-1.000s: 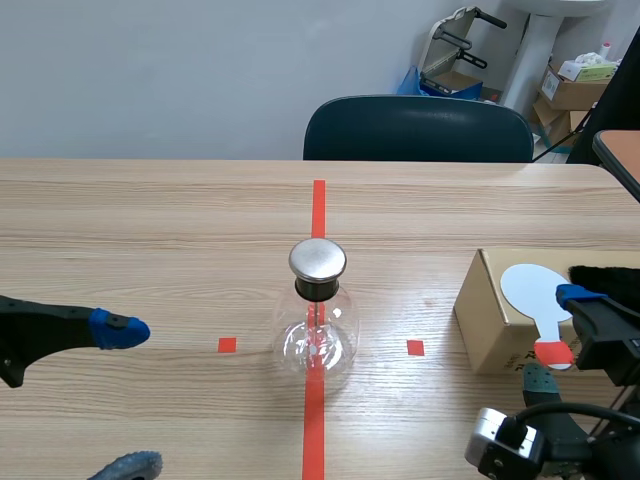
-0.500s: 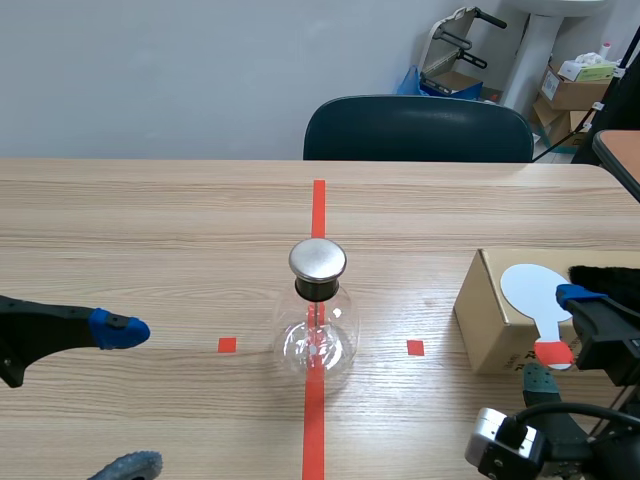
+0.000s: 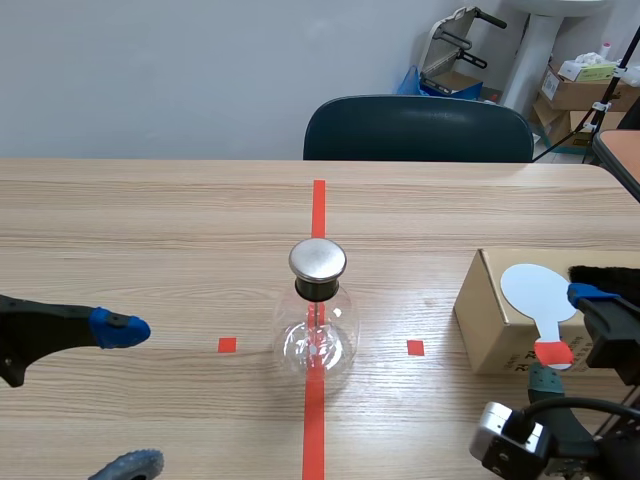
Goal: Do the electroscope experiment
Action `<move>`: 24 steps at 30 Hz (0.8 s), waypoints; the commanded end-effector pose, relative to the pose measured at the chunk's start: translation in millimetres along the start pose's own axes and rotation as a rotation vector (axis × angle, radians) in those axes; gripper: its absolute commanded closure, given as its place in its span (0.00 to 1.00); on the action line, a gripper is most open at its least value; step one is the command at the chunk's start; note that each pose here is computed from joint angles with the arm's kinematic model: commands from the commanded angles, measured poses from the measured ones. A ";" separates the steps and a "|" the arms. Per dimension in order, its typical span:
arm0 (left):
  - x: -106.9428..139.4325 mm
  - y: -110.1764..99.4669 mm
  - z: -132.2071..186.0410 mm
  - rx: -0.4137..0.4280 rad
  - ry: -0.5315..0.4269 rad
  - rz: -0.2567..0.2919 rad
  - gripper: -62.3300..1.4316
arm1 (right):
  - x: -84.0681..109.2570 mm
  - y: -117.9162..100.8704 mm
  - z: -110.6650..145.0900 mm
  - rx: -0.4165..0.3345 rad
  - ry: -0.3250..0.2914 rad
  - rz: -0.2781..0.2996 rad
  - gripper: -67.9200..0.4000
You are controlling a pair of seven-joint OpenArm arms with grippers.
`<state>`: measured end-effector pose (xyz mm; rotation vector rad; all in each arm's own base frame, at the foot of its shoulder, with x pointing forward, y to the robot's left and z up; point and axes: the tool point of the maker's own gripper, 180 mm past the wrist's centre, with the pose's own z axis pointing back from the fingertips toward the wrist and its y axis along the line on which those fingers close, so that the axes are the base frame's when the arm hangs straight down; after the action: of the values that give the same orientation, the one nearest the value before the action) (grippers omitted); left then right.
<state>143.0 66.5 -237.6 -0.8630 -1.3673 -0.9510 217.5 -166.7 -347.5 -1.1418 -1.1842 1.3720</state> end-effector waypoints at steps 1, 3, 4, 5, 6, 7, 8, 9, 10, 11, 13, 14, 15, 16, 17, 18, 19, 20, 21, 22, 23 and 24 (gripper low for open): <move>13.6 0.7 -9.4 0.036 -0.079 0.017 0.23 | -1.1 -5.7 9.8 -0.023 0.009 0.006 0.00; 16.4 4.0 -13.8 0.070 -0.107 0.007 0.23 | -1.6 -5.3 23.7 -0.007 0.021 -0.016 0.00; 18.1 5.9 -15.8 0.085 -0.120 0.002 0.23 | -1.3 -6.5 32.1 0.001 0.026 -0.032 0.00; 19.7 7.7 -17.3 0.098 -0.132 0.000 0.23 | -0.5 -8.7 40.9 0.008 0.028 -0.049 0.00; 21.1 11.3 -17.8 0.120 -0.141 -0.012 0.23 | 0.5 -12.9 49.4 0.011 0.027 -0.069 0.00; 23.0 16.6 -18.1 0.152 -0.152 -0.031 0.23 | 1.1 -18.1 56.8 0.012 0.026 -0.094 0.00; 24.7 24.2 -17.7 0.200 -0.161 -0.057 0.23 | 0.5 -22.8 63.0 0.021 0.028 -0.129 0.00; 25.0 33.0 -16.8 0.254 -0.160 -0.084 0.23 | -0.9 -26.5 67.5 0.039 0.034 -0.171 0.00; 24.6 43.1 -15.1 0.315 -0.154 -0.105 0.23 | -3.0 -29.9 70.3 0.065 0.042 -0.222 0.00; 23.6 52.7 -12.9 0.373 -0.145 -0.117 0.23 | -5.9 -33.9 71.2 0.090 0.051 -0.282 0.00; 20.8 68.1 -7.1 0.467 -0.128 -0.111 0.23 | -13.2 -46.6 66.2 0.116 0.068 -0.410 0.00; 19.5 74.2 -3.3 0.509 -0.121 -0.109 0.23 | -17.8 -54.3 60.0 0.121 0.081 -0.473 0.00; 18.4 79.5 1.2 0.548 -0.114 -0.107 0.23 | -21.8 -60.4 53.5 0.131 0.094 -0.535 0.00; 17.7 83.7 6.6 0.586 -0.111 -0.105 0.23 | -23.6 -66.9 46.1 0.141 0.095 -0.607 0.00; 17.0 86.9 12.6 0.622 -0.109 -0.104 0.23 | -24.5 -74.4 38.6 0.151 0.083 -0.674 0.00; 16.6 89.5 19.1 0.656 -0.106 -0.104 0.23 | -22.1 -81.4 32.1 0.169 0.057 -0.747 0.00; 15.8 91.0 24.7 0.686 -0.103 -0.102 0.23 | -17.1 -90.0 25.6 0.182 0.018 -0.817 0.00; 15.4 92.6 30.2 0.715 -0.101 -0.102 0.23 | -12.1 -99.4 19.8 0.190 -0.021 -0.884 0.00; 14.5 92.6 33.8 0.732 -0.094 -0.110 0.23 | -7.5 -109.5 14.2 0.189 -0.055 -0.947 0.00; 13.0 91.4 36.9 0.744 -0.083 -0.121 0.23 | -3.9 -120.6 8.6 0.179 -0.087 -1.003 0.00; 11.3 89.8 39.4 0.754 -0.072 -0.129 0.23 | -1.1 -130.2 3.4 0.168 -0.111 -1.052 0.00; 9.7 88.5 41.9 0.764 -0.062 -0.138 0.23 | 1.2 -138.1 -2.1 0.164 -0.130 -1.092 0.00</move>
<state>208.8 147.2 -231.9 -0.1886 -1.6519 -0.4284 224.6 -152.0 -215.1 -0.1469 -1.4025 0.6740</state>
